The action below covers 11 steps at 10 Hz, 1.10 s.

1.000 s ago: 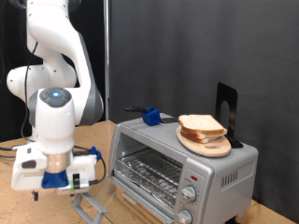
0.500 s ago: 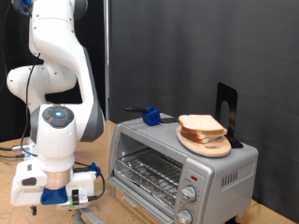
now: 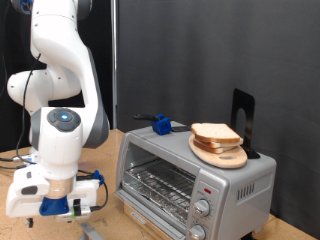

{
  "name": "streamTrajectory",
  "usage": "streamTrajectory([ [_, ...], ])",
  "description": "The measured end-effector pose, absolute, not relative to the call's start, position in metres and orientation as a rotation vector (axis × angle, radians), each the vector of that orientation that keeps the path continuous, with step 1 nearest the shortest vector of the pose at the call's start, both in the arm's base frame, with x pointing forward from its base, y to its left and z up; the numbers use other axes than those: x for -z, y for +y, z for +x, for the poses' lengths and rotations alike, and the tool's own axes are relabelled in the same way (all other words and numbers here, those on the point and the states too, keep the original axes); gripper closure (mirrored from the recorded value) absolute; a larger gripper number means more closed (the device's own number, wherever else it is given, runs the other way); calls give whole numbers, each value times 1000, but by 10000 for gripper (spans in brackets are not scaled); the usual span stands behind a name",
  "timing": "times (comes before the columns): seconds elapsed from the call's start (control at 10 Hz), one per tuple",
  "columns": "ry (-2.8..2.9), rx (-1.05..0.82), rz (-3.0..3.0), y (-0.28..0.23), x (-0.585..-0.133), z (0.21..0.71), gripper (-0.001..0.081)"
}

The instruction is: Make a piece of toast with the oven

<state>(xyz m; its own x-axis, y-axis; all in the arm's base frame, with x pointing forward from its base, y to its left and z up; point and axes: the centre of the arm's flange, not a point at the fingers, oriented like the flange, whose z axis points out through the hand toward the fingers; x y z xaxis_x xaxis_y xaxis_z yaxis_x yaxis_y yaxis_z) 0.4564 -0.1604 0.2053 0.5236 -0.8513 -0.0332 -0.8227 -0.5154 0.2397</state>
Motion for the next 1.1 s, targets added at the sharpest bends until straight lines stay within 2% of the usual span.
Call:
streamTrajectory([
  [0.5, -1426, 76, 2666, -175, -246, 452, -2],
  [0.7, -1438, 111, 2709, -169, -245, 453, -2],
  [1.1, -1380, 113, 3157, -147, -297, 458, -2],
])
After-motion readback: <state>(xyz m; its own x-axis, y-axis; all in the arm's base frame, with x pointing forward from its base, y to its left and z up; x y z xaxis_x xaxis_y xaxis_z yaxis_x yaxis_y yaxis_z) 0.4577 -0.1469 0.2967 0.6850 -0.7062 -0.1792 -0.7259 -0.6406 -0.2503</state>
